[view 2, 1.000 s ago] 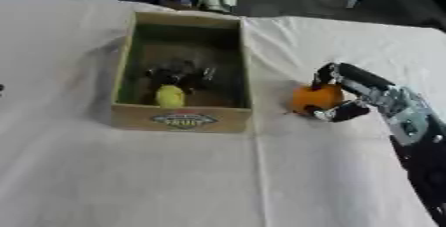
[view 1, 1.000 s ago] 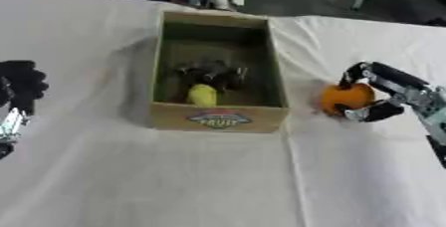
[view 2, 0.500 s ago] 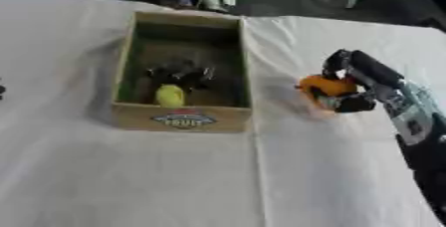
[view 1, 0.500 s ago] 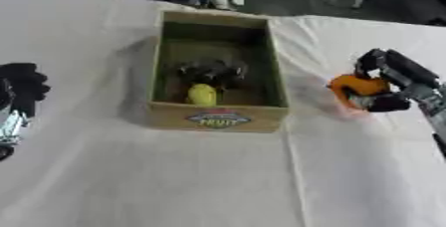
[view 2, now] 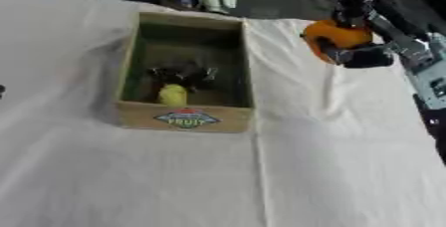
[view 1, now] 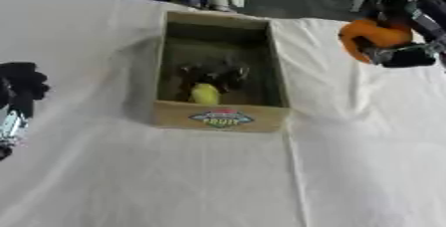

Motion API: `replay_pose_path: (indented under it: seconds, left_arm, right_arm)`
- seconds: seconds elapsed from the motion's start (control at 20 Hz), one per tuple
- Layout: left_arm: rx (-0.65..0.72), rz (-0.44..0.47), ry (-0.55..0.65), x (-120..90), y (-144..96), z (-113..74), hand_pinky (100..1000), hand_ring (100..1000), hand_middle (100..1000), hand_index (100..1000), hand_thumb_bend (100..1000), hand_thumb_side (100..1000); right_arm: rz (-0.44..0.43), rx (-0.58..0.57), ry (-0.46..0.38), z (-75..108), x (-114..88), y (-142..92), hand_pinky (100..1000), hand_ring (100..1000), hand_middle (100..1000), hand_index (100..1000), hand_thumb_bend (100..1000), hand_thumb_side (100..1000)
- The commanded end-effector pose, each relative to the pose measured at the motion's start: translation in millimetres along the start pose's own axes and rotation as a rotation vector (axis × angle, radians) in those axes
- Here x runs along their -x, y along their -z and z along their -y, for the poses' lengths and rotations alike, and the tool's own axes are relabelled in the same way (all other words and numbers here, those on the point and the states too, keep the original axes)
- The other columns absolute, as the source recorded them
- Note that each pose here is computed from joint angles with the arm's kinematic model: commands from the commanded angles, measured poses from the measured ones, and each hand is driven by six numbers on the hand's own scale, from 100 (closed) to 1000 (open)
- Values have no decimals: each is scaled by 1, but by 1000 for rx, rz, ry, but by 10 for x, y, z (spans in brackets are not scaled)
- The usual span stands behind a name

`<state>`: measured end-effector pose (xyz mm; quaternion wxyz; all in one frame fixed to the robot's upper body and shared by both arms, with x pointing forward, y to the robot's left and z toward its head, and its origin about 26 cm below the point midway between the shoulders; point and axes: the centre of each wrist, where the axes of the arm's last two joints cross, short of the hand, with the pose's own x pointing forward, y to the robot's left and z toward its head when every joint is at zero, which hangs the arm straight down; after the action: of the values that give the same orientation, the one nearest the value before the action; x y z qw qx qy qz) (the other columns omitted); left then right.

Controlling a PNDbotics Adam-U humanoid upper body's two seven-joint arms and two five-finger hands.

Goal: Pick up objects on the table and place them in the box.

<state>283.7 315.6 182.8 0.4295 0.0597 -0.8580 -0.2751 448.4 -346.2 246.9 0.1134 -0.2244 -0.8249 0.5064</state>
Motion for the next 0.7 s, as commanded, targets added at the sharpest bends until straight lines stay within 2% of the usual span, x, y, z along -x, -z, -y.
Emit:
replay_pose_path:
  seconds: [0.05, 0.5, 0.7]
  left_arm:
    - [29, 66, -2, -111, 95, -44, 738, 721, 689, 834, 100, 350]
    - [91, 176, -74, -242, 329, -2, 736, 718, 685, 833, 100, 331]
    - [117, 200, -109, -279, 397, 32, 735, 718, 684, 833, 100, 336]
  right_arm:
    - [-5, -2, 1, 141, 70, 85, 539, 584, 222, 270, 122, 100]
    - [-57, -57, 94, -71, 221, 279, 554, 603, 237, 292, 100, 100]
    - [-88, -81, 124, -185, 263, 276, 563, 616, 253, 328, 100, 100]
